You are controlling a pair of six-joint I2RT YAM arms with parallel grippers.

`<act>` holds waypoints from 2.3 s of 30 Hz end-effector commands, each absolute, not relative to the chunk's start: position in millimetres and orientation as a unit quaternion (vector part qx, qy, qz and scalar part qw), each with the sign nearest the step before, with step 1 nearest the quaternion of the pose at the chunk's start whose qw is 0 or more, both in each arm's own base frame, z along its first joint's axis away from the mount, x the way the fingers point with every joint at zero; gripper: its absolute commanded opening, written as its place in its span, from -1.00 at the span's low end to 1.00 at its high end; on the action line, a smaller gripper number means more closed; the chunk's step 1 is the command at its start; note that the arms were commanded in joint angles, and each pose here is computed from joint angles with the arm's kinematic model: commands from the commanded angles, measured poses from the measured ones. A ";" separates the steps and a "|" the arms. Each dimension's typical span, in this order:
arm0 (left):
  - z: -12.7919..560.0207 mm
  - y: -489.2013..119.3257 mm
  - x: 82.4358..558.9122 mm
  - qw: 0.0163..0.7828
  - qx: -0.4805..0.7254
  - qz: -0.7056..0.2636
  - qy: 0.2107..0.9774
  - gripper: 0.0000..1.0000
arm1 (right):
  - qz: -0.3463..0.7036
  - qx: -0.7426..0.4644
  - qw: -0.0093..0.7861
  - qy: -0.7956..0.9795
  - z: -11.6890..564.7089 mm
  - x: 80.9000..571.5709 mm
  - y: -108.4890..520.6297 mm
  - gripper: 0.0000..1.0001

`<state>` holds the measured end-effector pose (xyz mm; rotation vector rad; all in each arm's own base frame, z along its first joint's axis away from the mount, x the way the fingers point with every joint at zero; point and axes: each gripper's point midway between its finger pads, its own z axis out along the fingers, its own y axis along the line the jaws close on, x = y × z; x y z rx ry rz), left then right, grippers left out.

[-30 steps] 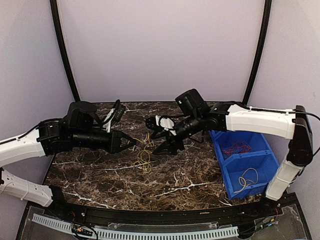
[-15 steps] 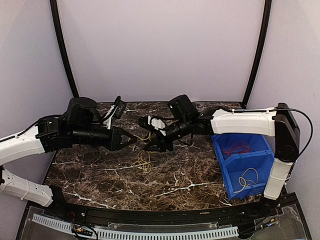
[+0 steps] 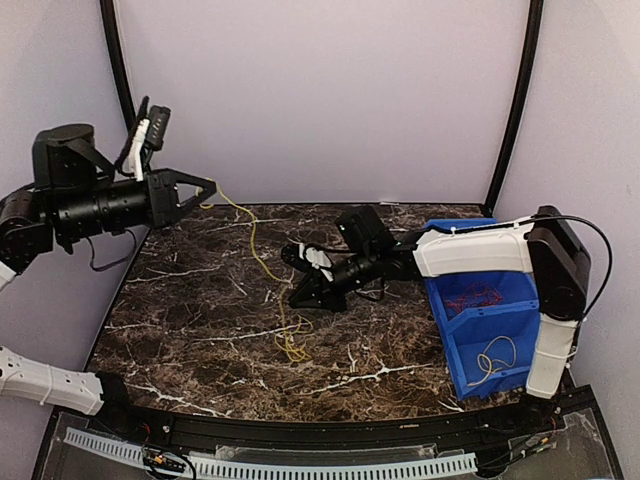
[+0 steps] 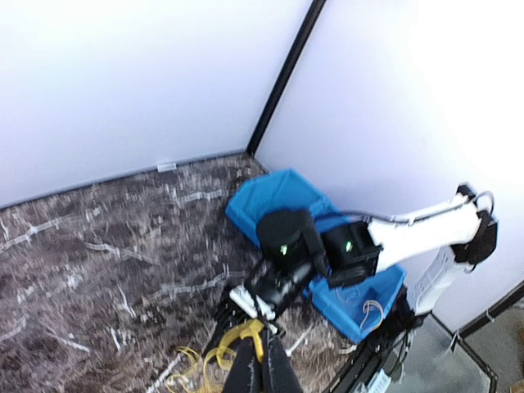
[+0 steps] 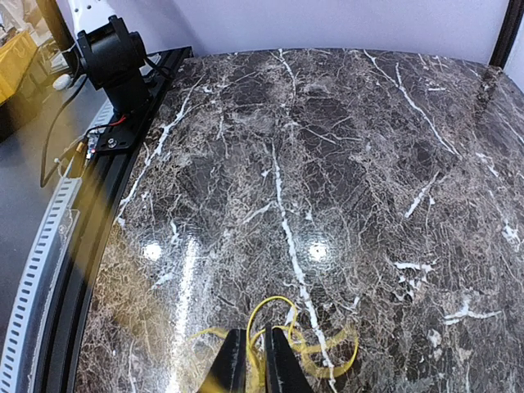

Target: Untangle the cables

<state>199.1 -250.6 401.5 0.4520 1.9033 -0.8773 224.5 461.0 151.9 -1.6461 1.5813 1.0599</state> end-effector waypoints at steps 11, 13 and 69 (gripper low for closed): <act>539.6 -187.3 202.2 0.631 0.130 -0.308 0.700 -1.00 | 0.427 -0.614 0.282 0.601 139.3 223.2 462.6 -0.89; 543.6 -192.6 202.7 0.630 0.136 -0.314 0.697 -1.00 | 0.420 -0.618 0.296 0.594 150.7 225.2 462.2 -0.76; 668.9 -207.4 185.0 0.694 0.146 -0.411 0.573 -1.00 | 0.506 -0.522 0.265 0.633 154.4 278.5 507.3 -0.57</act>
